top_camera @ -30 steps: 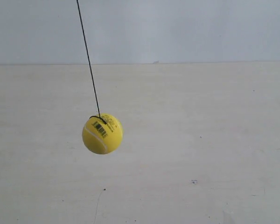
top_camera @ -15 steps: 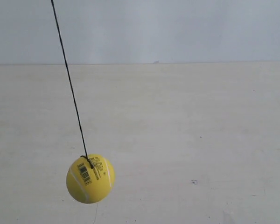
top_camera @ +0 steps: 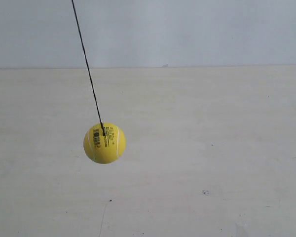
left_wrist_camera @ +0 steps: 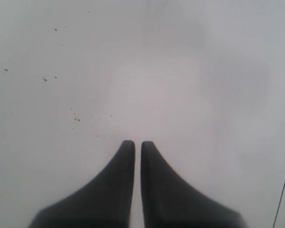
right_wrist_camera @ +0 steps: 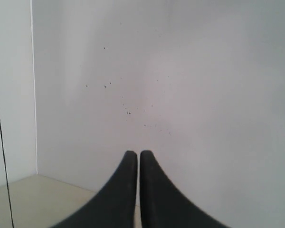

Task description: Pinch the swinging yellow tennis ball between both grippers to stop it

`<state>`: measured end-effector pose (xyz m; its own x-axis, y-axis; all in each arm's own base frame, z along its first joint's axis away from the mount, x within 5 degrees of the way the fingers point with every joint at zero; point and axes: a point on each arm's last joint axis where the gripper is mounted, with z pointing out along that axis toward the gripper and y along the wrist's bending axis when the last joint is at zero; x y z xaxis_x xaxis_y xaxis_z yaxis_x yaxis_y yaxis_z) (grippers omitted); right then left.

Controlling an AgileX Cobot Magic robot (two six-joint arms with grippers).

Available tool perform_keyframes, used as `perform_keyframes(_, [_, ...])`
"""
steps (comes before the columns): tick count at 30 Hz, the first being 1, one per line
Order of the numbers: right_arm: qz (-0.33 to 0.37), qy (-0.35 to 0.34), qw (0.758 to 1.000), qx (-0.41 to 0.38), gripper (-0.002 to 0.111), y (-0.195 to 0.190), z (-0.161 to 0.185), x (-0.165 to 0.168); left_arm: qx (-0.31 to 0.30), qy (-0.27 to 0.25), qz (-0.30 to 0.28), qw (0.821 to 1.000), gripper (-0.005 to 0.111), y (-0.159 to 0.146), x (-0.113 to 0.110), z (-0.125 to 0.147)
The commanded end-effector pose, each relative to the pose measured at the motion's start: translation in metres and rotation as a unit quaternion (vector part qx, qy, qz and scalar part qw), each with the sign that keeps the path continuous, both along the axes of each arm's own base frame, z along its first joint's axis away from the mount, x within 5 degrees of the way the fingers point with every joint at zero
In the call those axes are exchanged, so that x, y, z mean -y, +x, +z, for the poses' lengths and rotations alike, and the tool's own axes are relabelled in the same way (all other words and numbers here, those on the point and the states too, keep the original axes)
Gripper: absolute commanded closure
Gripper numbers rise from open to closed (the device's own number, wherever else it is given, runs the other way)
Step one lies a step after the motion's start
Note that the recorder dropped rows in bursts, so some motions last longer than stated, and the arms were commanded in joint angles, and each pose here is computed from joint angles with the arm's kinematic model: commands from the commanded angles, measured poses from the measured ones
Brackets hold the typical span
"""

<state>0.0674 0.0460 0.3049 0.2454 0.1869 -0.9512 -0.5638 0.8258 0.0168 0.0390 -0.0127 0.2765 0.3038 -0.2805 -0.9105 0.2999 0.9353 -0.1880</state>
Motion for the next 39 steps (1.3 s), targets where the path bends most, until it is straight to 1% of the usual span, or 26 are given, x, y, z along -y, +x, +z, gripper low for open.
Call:
perform_keyframes(1, [0.001, 0.004, 1.0, 0.001, 0.108, -0.0005, -0.0002, 0.0002, 0.0, -0.006, -0.004, 1.0, 0.102, -0.0001, 0.0002, -0.001])
perform_keyframes(17, [0.001, 0.004, 1.0, 0.001, 0.108, -0.0005, -0.0002, 0.0002, 0.001, -0.003, -0.003, 1.0, 0.102, -0.0001, 0.0002, -0.001])
perform_keyframes(24, [0.001, 0.004, 1.0, 0.001, 0.108, -0.0005, -0.0002, 0.0002, 0.013, 0.05, 0.019, 0.999, 0.102, -0.0001, 0.0001, -0.001])
perform_keyframes(33, [0.001, 0.004, 1.0, 0.001, 0.108, -0.0005, -0.0002, 0.0002, 0.031, 0.071, 0.054, 0.996, 0.102, -0.0014, -0.004, 0.005])
perform_keyframes(35, [0.001, 0.004, 1.0, 0.001, 0.108, -0.0005, -0.0002, 0.0002, 0.034, 0.082, 0.071, 0.993, 0.102, -0.0013, -0.0051, 0.0052])
perform_keyframes(39, [0.001, 0.004, 1.0, 0.001, 0.108, -0.0005, -0.0002, 0.0002, 0.032, 0.084, 0.106, 0.99, 0.102, -0.0009, -0.0077, 0.0052])
